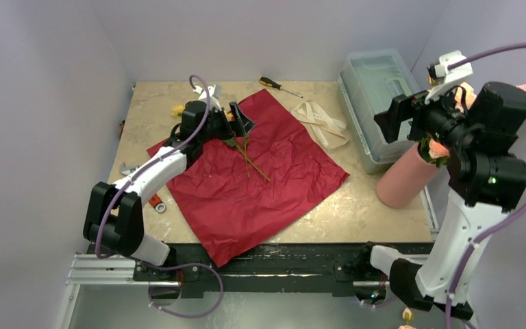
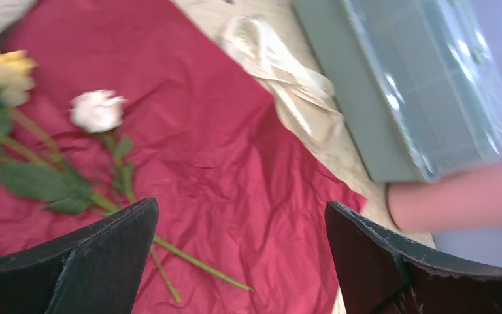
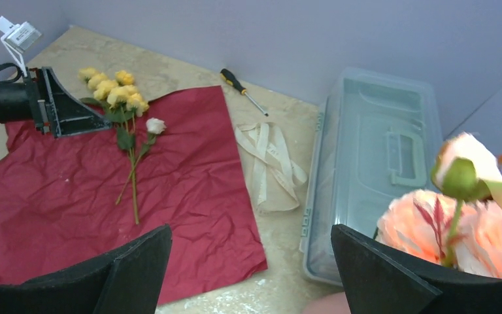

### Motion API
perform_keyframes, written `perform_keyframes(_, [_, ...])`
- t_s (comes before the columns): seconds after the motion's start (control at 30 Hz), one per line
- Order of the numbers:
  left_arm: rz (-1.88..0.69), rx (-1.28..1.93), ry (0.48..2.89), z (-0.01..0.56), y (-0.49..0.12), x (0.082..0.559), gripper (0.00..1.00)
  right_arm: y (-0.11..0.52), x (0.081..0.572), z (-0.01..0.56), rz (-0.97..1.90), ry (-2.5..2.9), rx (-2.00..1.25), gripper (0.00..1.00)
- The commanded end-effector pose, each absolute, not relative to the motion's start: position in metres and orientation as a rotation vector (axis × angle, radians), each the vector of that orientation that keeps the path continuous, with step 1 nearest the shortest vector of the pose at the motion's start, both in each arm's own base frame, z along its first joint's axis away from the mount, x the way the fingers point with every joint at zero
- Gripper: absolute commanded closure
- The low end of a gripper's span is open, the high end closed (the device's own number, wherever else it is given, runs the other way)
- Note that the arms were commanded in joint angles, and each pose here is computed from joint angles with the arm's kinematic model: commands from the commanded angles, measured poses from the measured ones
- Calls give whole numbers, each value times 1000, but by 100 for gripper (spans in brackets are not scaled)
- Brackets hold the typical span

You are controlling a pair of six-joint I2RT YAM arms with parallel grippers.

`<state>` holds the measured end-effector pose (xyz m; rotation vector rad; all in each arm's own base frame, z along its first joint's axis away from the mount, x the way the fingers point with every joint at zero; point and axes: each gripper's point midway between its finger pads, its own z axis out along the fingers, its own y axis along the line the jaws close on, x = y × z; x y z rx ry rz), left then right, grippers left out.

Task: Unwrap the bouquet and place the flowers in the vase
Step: Pick up the fake flower from the wrapping paper.

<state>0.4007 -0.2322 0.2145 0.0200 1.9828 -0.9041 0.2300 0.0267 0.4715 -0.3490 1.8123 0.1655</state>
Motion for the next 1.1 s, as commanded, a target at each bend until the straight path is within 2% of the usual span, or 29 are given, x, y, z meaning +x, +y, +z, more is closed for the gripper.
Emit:
perform_keyframes(0.0, [-655, -220, 1997, 215, -184, 419, 1, 42, 263, 475, 240, 1792, -462, 5])
perform_keyframes(0.17, [-499, -288, 2020, 201, -156, 425, 10, 76, 293, 471, 245, 1774, -592, 5])
perform_keyframes(0.23, [-482, -308, 2038, 193, -150, 428, 17, 86, 303, 469, 264, 1767, -621, 5])
perform_keyframes(0.37, [-522, -252, 2066, 179, -164, 441, 36, 109, 316, 465, 304, 1749, -675, 4])
perform_keyframes(0.53, [-521, -142, 2141, 148, -190, 463, 48, 126, 325, 453, 344, 1764, -704, 3])
perform_keyframes(0.63, [-521, -82, 2173, 131, -207, 472, 51, 131, 326, 443, 358, 1780, -705, 3])
perform_keyframes(0.83, [-481, -19, 2226, 102, -234, 485, 52, 131, 328, 436, 352, 1794, -685, 3])
perform_keyframes(1.07, [-299, -80, 2304, 64, -226, 491, 57, 128, 329, 437, 345, 1808, -659, 2])
